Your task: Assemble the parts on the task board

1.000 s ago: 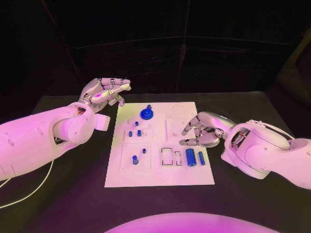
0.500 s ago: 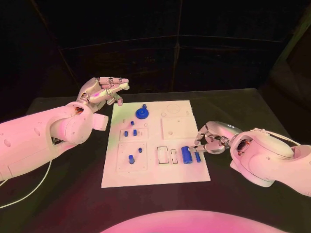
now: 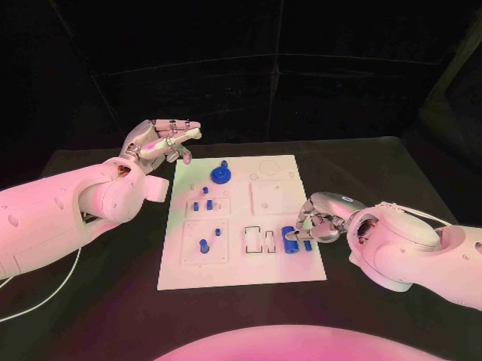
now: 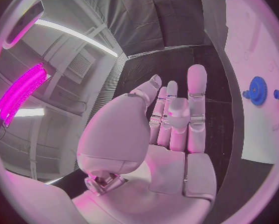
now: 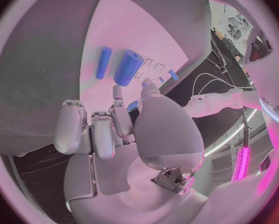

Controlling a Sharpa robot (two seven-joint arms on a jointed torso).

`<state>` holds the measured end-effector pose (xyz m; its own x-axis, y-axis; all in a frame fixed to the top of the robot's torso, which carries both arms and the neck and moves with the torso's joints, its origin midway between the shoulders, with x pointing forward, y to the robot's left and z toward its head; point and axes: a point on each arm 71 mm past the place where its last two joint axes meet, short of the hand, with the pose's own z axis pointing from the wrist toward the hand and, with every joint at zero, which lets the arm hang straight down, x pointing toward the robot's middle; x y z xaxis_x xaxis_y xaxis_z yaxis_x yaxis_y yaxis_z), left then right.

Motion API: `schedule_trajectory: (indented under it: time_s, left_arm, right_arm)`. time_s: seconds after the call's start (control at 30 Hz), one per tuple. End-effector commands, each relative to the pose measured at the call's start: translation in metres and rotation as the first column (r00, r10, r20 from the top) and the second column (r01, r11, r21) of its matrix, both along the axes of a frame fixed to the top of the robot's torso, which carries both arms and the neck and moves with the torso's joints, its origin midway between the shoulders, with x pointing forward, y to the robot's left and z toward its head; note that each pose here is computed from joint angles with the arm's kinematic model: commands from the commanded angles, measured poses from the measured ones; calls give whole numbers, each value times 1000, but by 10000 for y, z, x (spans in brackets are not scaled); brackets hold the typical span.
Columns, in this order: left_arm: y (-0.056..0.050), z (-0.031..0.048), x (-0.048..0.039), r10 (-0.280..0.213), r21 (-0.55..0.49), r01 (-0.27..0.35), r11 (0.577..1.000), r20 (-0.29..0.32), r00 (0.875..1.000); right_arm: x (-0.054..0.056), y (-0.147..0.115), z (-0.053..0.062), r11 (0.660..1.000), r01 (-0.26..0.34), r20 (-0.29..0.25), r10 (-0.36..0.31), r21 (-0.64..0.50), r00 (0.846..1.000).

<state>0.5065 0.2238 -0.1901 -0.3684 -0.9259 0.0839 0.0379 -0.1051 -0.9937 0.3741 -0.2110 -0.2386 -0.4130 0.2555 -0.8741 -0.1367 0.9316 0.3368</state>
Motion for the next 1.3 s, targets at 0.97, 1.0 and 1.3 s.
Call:
schedule_trajectory:
  time_s: [0.97, 1.0, 1.3]
  left_arm:
    - [-8, 4, -10, -16, -9, 16, 1000, -2, 1000]
    - [-7, 5, -10, -16, -9, 16, 1000, -2, 1000]
    - [-3, 2, -11, -15, -8, 15, 1000, -2, 1000]
  right_arm:
    - [39, 178, -269, 998, -34, -9, 34, -48, 999]
    - [35, 178, -256, 999, -30, 2, 30, -39, 1000]
    - [-63, 205, -81, 995, -14, 99, 4, 98, 995]
